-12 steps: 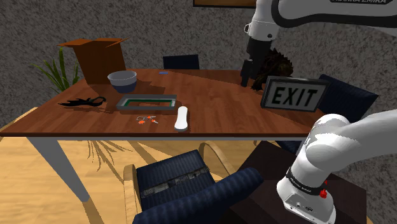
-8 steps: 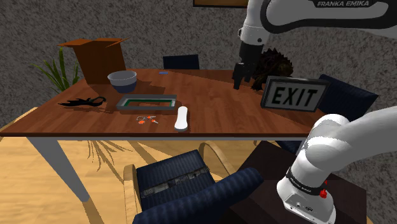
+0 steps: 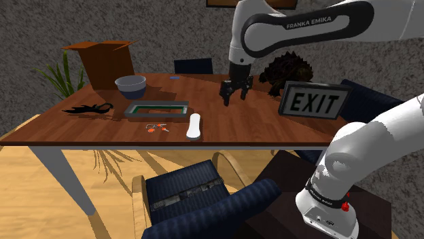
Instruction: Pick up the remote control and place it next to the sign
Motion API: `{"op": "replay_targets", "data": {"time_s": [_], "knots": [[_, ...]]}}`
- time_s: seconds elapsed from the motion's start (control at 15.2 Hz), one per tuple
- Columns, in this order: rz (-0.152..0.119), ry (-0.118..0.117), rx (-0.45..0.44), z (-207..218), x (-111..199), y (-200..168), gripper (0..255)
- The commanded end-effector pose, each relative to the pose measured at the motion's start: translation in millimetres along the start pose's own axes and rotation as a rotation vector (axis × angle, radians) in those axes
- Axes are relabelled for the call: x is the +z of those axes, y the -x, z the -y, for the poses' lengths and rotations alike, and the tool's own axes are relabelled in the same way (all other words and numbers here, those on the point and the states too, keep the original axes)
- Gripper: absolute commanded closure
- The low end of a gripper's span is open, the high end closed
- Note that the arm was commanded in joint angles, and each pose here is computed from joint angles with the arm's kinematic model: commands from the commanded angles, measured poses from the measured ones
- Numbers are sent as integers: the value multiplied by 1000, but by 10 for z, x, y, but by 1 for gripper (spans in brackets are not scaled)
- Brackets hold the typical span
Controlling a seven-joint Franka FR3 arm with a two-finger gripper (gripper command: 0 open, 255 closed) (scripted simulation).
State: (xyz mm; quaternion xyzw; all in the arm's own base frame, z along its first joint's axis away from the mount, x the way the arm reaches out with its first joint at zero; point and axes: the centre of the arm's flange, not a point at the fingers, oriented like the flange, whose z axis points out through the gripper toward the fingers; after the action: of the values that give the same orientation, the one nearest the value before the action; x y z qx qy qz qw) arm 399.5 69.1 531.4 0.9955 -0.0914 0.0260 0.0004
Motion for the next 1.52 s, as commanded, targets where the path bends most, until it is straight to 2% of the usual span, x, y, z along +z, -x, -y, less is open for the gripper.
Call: {"op": "replay_targets", "data": {"time_s": [0.0, 0.59, 1.19, 1.45], "knots": [[5, -1, 58, 135, 177, -178, 0], [29, -1, 304, 522, 919, -1053, 0], [52, -1, 550, 687, 1682, -1977, 0], [53, -1, 551, 690, 1844, -1974, 0]]}}
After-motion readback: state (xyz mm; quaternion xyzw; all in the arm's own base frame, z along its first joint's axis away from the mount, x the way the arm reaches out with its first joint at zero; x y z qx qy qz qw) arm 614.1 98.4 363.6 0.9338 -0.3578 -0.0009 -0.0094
